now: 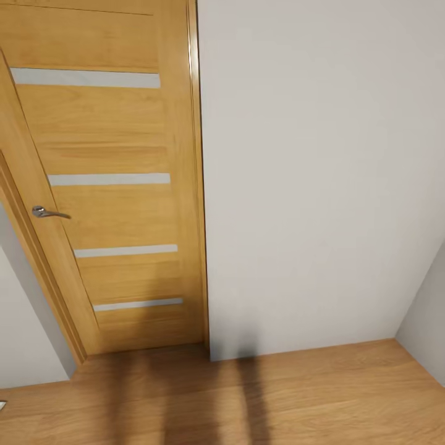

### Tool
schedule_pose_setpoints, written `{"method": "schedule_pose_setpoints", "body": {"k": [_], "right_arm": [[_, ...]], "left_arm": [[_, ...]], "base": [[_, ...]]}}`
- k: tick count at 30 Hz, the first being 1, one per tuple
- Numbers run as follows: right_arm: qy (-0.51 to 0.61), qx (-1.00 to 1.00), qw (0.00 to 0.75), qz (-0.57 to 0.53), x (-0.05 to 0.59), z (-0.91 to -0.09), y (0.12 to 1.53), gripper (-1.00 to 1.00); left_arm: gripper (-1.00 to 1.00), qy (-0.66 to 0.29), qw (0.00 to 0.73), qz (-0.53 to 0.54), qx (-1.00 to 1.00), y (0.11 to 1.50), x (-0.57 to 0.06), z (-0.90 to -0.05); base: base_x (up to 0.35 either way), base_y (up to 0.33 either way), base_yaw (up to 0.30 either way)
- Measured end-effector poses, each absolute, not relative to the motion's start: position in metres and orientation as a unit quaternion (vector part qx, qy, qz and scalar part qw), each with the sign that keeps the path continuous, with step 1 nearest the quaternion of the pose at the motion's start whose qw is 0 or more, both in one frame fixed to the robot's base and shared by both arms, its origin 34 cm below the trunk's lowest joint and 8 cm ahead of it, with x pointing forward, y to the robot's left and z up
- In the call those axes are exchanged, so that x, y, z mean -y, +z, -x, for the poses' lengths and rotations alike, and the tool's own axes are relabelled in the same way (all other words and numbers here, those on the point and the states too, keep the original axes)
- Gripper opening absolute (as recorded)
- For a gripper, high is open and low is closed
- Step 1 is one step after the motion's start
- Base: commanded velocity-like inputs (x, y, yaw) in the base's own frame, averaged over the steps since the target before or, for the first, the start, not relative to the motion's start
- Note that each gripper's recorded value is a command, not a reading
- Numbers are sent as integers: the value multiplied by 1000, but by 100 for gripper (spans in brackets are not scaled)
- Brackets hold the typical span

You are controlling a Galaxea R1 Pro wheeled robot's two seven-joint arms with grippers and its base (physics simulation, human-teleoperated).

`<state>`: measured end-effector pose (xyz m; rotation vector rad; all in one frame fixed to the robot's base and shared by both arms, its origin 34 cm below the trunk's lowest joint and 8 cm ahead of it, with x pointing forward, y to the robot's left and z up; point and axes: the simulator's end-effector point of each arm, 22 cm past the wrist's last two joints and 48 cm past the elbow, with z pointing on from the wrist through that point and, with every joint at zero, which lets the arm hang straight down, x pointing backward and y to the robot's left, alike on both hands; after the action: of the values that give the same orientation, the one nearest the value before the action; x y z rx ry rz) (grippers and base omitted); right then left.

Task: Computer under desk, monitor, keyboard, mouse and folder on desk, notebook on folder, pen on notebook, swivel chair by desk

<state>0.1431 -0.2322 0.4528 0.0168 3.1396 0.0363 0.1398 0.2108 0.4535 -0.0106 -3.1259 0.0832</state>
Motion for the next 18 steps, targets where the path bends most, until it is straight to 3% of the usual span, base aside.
{"method": "schedule_pose_setpoints", "body": {"k": [14, 18], "right_arm": [[10, -1000, 5, -7, 234, -145, 475, 100], [9, -1000, 28, -8, 235, -155, 482, 100]], "left_arm": [[100, 26, 9, 3, 1000, 476, -210, -139], [100, 25, 9, 2, 1000, 482, -210, -139]], "base": [[0, 0, 2], [0, 0, 133]]}}
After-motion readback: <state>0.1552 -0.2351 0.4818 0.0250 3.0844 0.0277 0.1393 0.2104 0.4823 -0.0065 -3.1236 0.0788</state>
